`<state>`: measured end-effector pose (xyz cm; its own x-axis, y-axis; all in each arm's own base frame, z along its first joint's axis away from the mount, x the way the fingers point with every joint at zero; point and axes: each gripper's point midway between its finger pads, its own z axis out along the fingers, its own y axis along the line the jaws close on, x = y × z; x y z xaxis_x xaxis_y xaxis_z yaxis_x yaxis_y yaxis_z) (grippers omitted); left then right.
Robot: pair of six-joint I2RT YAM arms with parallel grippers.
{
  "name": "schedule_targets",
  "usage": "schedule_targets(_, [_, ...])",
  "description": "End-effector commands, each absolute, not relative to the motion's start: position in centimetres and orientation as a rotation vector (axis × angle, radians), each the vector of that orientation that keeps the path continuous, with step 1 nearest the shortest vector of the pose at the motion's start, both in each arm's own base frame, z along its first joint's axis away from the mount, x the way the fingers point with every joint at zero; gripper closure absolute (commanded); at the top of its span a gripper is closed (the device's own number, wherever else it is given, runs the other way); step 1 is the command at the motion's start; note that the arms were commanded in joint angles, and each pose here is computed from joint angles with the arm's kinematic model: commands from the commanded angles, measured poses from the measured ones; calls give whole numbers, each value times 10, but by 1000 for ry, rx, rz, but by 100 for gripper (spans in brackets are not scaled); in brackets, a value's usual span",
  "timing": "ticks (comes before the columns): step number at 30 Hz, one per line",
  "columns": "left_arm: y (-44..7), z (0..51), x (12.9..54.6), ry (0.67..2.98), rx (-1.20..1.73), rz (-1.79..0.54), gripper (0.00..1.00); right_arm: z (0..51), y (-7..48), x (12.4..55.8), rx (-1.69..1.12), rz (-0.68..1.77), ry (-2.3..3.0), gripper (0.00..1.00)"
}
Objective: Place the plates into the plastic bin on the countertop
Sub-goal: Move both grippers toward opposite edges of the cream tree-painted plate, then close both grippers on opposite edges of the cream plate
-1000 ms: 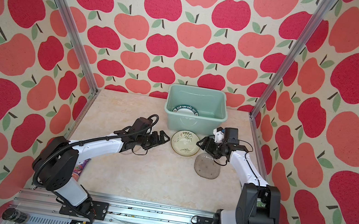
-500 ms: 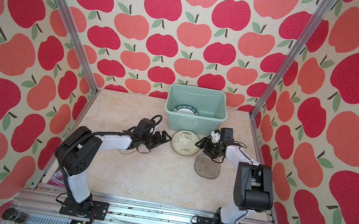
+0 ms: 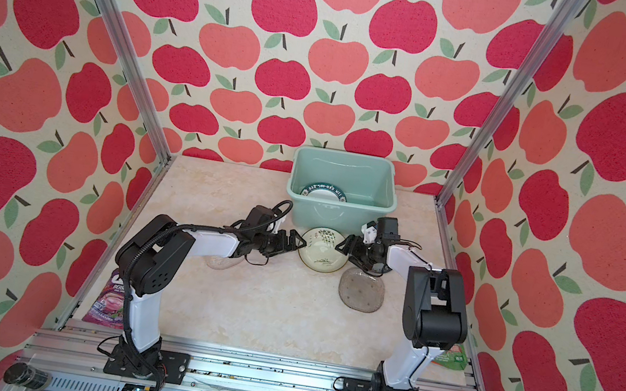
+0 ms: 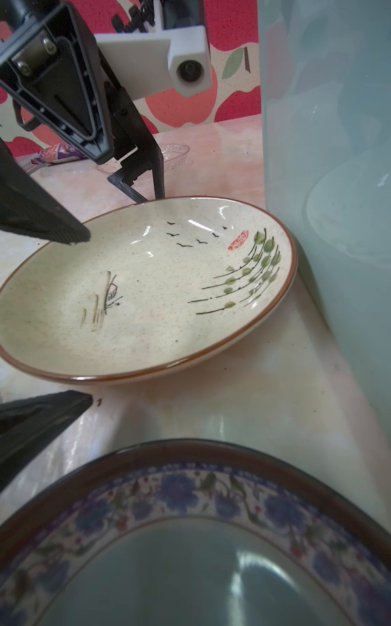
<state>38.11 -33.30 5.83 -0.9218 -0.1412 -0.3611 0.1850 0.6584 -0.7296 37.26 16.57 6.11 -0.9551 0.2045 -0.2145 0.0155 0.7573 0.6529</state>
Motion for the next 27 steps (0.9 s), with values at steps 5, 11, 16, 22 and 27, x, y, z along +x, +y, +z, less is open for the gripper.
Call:
schedule_targets(5, [-350, 68, 386, 2408, 165, -1264, 1, 62, 188, 373, 89, 1084, 2664, 28])
schedule_targets(11, [-355, 67, 387, 2388, 160, -1313, 0, 57, 192, 377, 90, 1109, 2665, 28])
schedule_targets(16, [-357, 63, 388, 2385, 149, -1339, 1, 56, 195, 380, 90, 1133, 2660, 28])
schedule_targets(22, [-358, 58, 387, 2396, 142, -1356, 3, 65, 204, 384, 69, 1234, 2595, 28])
schedule_targets(27, [-359, 56, 387, 2397, 136, -1374, 5, 77, 212, 385, 45, 1300, 2540, 28])
